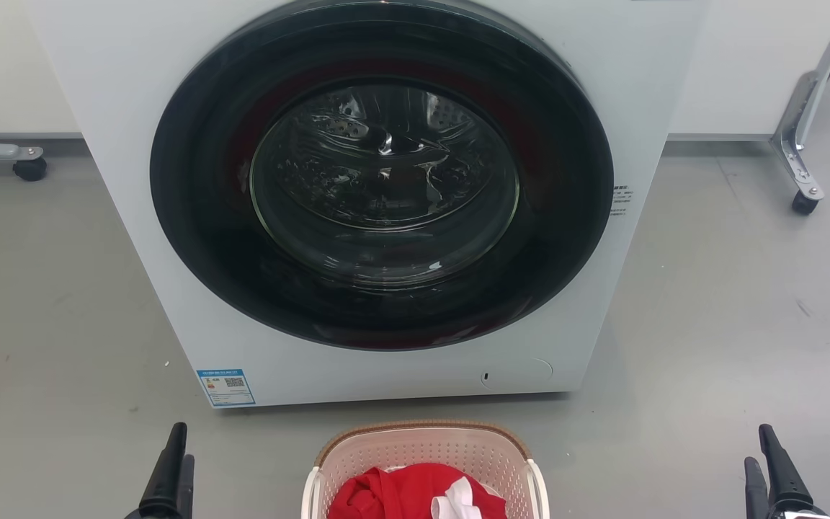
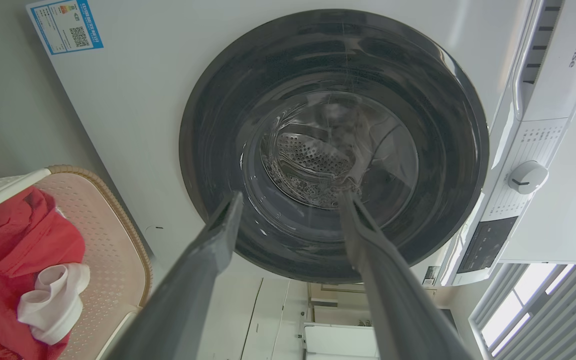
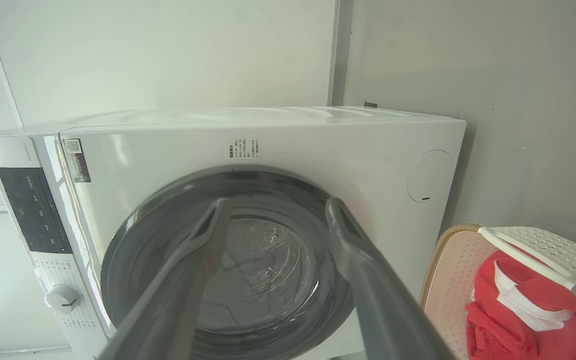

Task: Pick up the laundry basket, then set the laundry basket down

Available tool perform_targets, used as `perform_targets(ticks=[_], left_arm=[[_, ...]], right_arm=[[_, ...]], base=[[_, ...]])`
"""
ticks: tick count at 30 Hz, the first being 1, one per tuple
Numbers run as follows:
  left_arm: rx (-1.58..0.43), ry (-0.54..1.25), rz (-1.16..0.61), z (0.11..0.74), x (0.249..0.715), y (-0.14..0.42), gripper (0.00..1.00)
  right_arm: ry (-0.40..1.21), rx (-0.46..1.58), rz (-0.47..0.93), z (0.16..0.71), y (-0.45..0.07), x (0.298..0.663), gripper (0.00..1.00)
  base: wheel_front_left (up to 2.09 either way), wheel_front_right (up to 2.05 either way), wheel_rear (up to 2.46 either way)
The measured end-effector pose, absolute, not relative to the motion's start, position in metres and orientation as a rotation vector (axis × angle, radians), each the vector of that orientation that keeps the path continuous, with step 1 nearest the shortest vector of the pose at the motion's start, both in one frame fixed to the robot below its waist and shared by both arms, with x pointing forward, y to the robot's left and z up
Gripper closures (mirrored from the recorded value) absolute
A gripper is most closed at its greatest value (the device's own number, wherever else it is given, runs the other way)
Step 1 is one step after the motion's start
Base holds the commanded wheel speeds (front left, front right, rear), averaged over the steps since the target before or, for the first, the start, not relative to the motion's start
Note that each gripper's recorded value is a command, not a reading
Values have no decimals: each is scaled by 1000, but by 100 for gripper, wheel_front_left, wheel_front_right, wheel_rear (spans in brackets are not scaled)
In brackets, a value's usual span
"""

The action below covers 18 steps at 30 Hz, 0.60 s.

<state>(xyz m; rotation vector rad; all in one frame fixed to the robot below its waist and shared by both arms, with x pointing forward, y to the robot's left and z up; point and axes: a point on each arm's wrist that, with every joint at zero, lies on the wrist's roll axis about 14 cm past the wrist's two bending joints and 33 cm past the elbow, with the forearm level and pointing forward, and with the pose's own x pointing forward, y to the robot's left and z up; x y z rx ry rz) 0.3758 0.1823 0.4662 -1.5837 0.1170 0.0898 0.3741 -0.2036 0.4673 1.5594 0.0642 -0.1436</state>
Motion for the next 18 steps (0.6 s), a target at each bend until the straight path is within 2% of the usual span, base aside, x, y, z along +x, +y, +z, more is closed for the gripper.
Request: perform_targets(ticks=[9, 18], left_arm=[[-1482, 94, 61, 477, 383, 178, 0], [-1297, 95, 7, 487, 388, 171, 0]], right_arm=[[65, 1384, -117, 474, -203, 378, 0], [87, 1188, -91, 477, -200, 381, 0]], base=[[0, 0, 0], [0, 0, 0]])
